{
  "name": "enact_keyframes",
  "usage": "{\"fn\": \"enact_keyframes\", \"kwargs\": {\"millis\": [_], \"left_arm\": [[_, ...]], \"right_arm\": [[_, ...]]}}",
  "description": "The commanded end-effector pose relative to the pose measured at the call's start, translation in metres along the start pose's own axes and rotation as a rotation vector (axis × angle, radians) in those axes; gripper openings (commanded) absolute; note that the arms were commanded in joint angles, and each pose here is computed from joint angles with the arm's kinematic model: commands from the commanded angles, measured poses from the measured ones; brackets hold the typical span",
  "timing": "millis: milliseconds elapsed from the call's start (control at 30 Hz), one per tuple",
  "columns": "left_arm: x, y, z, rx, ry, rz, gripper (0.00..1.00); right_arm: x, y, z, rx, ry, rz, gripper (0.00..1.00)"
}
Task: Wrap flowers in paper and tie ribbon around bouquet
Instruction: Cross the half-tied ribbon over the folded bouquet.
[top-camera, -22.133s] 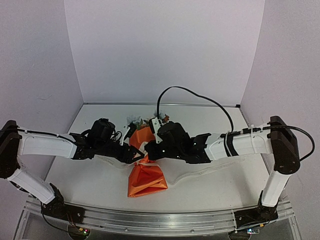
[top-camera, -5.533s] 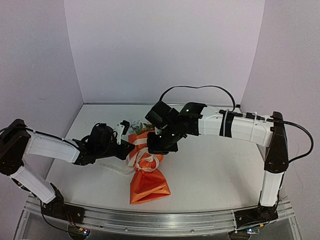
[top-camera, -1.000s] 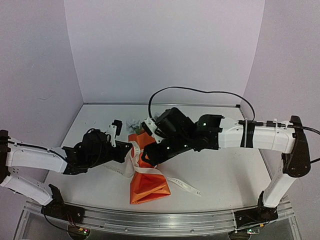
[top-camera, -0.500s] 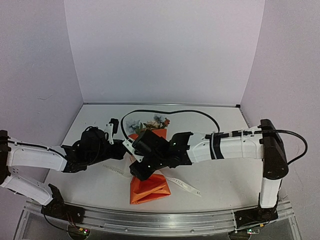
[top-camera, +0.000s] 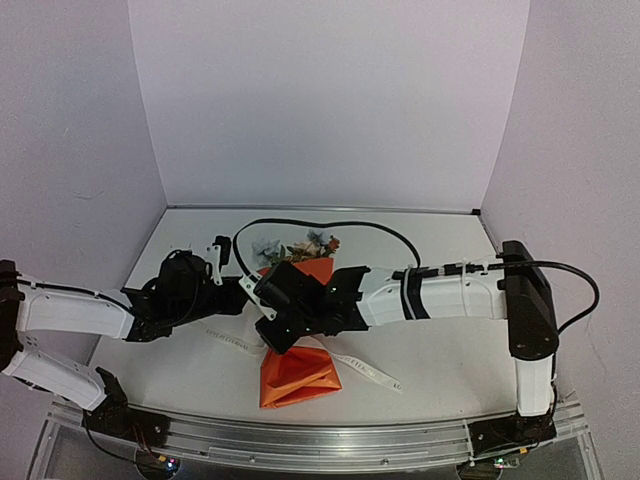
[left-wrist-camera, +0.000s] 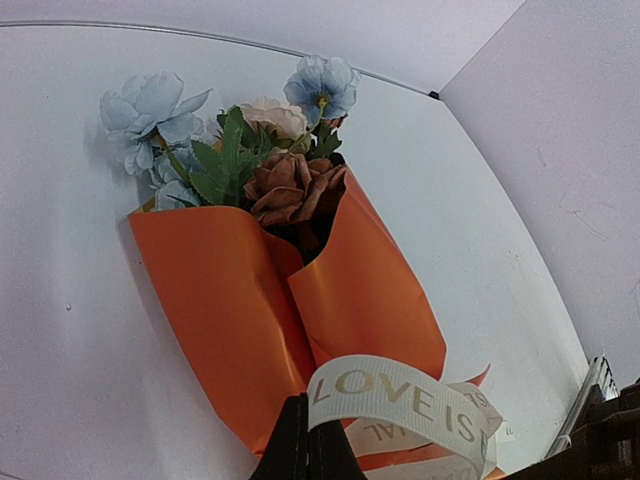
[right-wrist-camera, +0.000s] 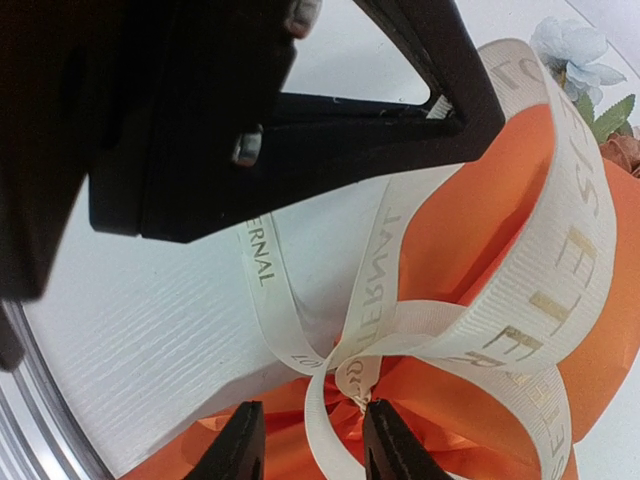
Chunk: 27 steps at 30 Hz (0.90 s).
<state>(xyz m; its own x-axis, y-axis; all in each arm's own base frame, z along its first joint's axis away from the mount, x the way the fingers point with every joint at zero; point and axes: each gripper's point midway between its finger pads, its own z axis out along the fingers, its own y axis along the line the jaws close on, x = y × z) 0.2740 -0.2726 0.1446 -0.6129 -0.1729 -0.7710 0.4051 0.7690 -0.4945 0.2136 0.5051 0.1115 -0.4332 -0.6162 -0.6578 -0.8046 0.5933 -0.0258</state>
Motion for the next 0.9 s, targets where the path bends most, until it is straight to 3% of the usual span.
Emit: {"fn": "enact_keyframes", "kwargs": {"millis": [0,133,867], "left_arm": [[-0.009,-0.021,0.000,0.091,-0.017,0.002,0.00],[-0.010,-0.017,0.002,0.083,-0.016,-0.011,0.00],[-0.004,-0.013,0.009,0.135,0.035,-0.066,0.00]], "right_arm": [[0.003,-0.001,0.011,0.002,0.009,0.007,0.33],[0.013,-0.001,0.012,0.001,0.029,0.015,0.38],[0.020,0.000,0.011,-0.028,-0.003,0.076,0.35]]}}
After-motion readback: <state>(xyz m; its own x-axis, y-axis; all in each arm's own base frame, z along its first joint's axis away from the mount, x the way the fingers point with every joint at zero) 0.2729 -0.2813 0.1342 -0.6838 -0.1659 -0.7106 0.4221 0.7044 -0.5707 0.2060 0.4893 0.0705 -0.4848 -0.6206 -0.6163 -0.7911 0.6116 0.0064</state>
